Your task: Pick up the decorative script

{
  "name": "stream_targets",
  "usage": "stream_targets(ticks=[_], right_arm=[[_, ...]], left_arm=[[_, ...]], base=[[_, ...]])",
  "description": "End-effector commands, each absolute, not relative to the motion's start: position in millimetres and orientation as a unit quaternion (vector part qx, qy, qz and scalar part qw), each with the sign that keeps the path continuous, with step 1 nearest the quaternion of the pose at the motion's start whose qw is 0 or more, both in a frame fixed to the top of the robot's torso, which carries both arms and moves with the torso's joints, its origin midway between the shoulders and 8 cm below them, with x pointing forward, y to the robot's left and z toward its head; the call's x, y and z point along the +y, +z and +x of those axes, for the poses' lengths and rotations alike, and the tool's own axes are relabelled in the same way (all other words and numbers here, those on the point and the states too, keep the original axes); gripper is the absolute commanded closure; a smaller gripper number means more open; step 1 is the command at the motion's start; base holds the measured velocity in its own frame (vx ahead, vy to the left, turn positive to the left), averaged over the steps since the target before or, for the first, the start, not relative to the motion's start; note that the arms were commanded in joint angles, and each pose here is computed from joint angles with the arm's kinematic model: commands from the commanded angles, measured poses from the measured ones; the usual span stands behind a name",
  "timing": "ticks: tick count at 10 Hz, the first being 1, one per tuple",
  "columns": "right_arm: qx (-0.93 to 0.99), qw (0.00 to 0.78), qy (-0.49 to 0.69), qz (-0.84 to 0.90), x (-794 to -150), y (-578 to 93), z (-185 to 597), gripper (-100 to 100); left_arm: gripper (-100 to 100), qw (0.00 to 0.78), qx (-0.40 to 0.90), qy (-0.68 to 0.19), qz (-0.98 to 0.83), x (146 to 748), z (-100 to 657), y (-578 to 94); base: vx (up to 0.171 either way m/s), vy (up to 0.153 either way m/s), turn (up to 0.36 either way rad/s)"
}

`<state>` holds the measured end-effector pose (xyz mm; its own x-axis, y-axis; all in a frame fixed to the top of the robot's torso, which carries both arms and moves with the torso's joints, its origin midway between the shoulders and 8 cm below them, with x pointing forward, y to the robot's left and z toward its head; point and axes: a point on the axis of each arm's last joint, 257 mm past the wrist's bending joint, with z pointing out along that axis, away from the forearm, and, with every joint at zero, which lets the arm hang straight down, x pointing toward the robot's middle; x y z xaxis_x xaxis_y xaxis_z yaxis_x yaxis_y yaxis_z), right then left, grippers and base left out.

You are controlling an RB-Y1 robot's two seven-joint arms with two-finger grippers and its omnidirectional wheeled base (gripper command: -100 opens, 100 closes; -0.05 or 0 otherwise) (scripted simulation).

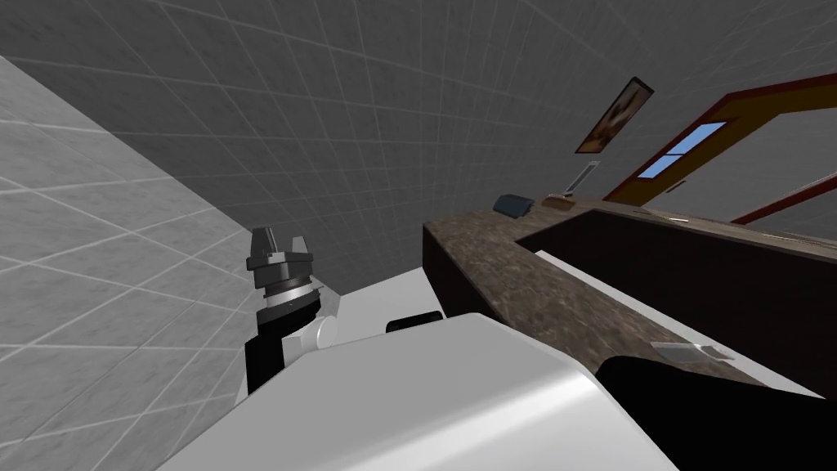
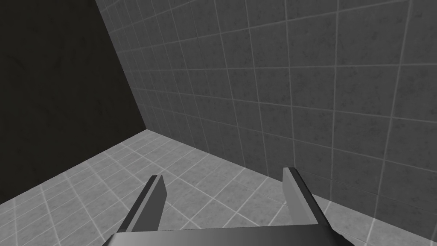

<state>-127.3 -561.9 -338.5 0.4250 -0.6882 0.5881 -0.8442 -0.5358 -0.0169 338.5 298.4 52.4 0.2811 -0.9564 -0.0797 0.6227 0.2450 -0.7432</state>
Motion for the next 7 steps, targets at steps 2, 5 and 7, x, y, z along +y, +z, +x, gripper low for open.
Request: stream_targets(ticks=[2,5,7], right_arm=[[-0.504,0.138,0.26,0.812,-561,-337,-154,-100],[-0.564,0.138,0.236,0.779,-558,-333,-194,-100],[-0.591,0.139,0.227,0.762,-556,-331,-211,-100]], left_arm=[[0,0.74,0.274,-0.533,-0.305,298,339,52],[0,0.74,0.274,-0.533,-0.305,298,339,52],[0,0.74,0.274,-0.533,-0.305,298,339,52]], base=[[0.112,-0.067,0.046],[0.093,-0.051,0.035],[0.086,-0.043,0.024]])
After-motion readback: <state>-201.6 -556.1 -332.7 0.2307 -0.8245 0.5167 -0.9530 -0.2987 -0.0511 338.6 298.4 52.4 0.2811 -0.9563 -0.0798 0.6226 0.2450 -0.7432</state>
